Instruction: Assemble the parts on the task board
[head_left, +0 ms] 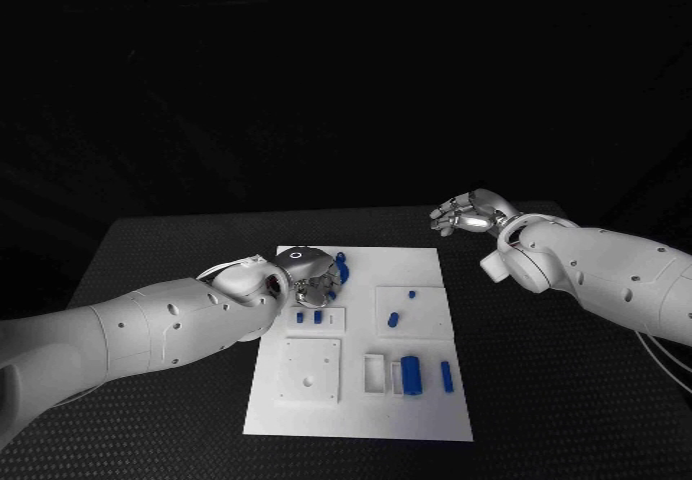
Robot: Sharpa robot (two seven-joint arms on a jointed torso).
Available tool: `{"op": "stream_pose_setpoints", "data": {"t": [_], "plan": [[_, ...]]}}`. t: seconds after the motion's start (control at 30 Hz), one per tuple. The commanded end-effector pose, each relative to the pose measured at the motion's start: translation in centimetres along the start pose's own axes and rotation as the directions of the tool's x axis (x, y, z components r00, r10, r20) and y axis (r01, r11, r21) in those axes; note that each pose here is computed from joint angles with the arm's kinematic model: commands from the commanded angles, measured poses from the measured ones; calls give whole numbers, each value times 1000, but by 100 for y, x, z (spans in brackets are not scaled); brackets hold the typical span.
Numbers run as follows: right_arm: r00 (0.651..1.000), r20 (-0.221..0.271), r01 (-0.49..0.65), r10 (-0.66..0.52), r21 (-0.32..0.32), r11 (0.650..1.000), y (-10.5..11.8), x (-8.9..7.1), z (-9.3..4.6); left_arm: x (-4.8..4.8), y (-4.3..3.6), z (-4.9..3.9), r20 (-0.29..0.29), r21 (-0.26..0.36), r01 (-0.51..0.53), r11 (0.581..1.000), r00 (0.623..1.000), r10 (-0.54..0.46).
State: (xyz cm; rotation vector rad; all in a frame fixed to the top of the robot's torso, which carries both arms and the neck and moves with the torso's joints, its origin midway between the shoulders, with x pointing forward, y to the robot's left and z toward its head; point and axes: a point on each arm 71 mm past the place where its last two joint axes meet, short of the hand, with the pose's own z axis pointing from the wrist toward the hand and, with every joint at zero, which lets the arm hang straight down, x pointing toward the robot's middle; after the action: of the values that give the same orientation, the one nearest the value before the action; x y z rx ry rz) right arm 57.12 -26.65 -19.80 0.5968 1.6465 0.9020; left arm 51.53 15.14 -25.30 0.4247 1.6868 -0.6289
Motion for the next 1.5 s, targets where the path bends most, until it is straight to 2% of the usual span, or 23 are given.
{"op": "stream_pose_setpoints", "data": {"t": [0.03,0.27,0.33,0.4,0.57,0.73,1.03,1.33,1.5], "plan": [[1000,-14,-2,2,-10,1000,11,13,0,-48,-13,-14,63,13,34,999,997,-35],[1000,-13,-2,2,-9,1000,6,9,1,-92,4,-51,85,11,70,997,994,-71],[1000,-14,-2,2,-9,1000,5,8,0,-97,14,-68,75,5,77,997,994,-77],[1000,-13,-2,2,-8,1000,5,7,0,-139,17,-63,74,-1,89,996,993,-89],[1000,-12,-2,2,-7,1000,0,0,-4,-191,55,-109,44,-21,111,994,993,-110],[1000,-12,-2,2,-7,1000,-2,-1,-5,-237,135,-179,-7,-39,116,993,993,-116],[1000,-11,-2,2,-6,1000,-7,-9,-10,-236,233,-261,-40,-63,121,991,992,-123],[1000,-11,-2,2,-6,1000,-5,-6,-11,-222,301,-260,-52,-84,113,990,992,-117],[1000,-11,-2,2,-6,1000,-4,-6,-10,-209,306,-247,-55,-85,110,990,992,-115]]}}
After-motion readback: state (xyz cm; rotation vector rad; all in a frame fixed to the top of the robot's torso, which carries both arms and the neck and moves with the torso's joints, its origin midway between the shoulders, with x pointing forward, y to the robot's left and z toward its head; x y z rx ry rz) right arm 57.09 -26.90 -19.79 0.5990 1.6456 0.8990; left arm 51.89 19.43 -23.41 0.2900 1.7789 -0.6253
